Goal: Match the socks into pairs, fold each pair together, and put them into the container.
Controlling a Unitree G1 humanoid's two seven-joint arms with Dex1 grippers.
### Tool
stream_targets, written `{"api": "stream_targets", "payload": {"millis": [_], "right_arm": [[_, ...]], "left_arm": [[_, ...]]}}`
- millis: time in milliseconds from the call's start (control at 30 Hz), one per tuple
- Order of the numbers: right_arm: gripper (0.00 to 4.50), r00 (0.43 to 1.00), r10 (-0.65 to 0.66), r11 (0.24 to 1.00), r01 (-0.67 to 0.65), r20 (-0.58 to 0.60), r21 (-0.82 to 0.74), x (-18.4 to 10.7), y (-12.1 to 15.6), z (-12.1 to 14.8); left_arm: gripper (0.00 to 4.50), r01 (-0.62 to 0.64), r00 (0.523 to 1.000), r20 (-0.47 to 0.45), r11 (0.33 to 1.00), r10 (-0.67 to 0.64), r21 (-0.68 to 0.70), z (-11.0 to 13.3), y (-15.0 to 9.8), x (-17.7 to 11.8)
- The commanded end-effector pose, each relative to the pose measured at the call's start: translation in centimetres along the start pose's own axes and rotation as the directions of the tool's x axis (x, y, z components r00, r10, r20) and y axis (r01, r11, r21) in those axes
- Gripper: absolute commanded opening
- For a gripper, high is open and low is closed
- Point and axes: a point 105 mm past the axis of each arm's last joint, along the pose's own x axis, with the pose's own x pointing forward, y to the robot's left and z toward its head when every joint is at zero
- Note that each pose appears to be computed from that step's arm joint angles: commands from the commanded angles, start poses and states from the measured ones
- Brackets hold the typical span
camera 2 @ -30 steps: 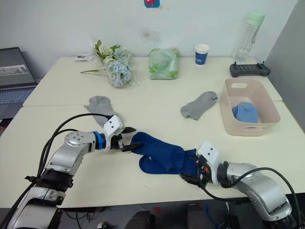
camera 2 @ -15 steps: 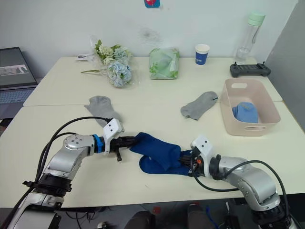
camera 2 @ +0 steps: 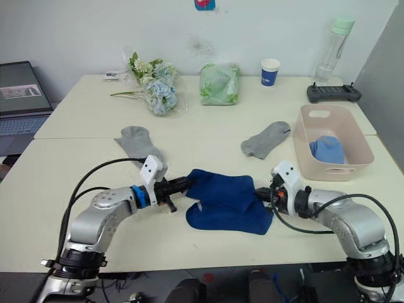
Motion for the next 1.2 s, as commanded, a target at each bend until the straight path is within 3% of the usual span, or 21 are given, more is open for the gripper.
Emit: {"api": "stream_targets", "payload": {"millis": [33,167,233,267,433,533,633,767,900,1000,1133,1200], "right_arm": [[0.04,1.000,0.015,0.998,-0.016,-0.010,-0.055,0.3,-0.1,0.1],[0.04,1.000,0.004,0.996,-0.005,-0.015,-0.086,0.3,-0.3,-0.1],[0.44,1.000,-0.031,0.992,0.031,0.006,-0.120,0.2,-0.9,0.1],[0.60,0.998,-0.059,0.989,0.062,0.030,-0.137,0.0,-1.3,0.5],[2.31,0.987,-0.095,0.958,0.125,0.126,-0.258,-1.2,-1.6,2.5],[2.34,0.989,-0.020,0.943,0.066,0.144,-0.326,-1.5,0.1,3.1],[2.34,0.991,0.075,0.898,-0.020,0.108,-0.439,-1.2,2.3,2.7],[2.34,0.991,0.129,0.834,-0.085,0.043,-0.545,-0.7,3.7,1.7],[2.34,0.991,0.130,0.790,-0.110,-0.010,-0.603,0.0,4.3,-0.2],[2.34,0.993,0.110,0.745,-0.108,-0.039,-0.658,0.4,4.2,-1.0],[2.34,0.995,0.093,0.720,-0.091,-0.035,-0.688,0.8,3.9,-0.8],[2.34,0.994,0.096,0.690,-0.105,-0.053,-0.717,0.9,3.9,-1.0]], "left_arm": [[0.04,-0.069,0.998,0.008,0.996,0.068,0.055,0.6,0.3,0.2],[0.04,-0.090,0.996,-0.012,0.992,0.092,0.084,0.3,0.7,0.0],[0.00,-0.092,0.996,-0.004,0.993,0.093,0.078,0.2,0.9,-0.3],[0.50,-0.093,0.996,0.003,0.993,0.093,0.071,0.3,0.9,-0.5],[1.94,-0.152,0.988,0.010,0.982,0.152,0.109,1.0,2.7,-2.1],[2.91,-0.124,0.992,0.028,0.982,0.121,0.143,2.0,3.4,-3.2],[2.91,-0.018,0.999,0.054,0.967,0.004,0.255,3.3,2.7,-3.9],[2.91,0.134,0.990,-0.022,0.897,-0.138,0.420,2.9,1.4,-4.5],[2.91,0.334,0.942,-0.185,0.715,-0.281,0.615,0.8,0.0,-5.0],[2.91,0.358,0.933,-0.242,0.611,-0.267,0.707,-0.4,0.2,-4.3],[2.91,0.318,0.946,-0.214,0.573,-0.242,0.756,-0.7,0.5,-3.2],[2.91,0.356,0.932,-0.254,0.518,-0.260,0.778,-1.6,0.1,-2.6]]}}
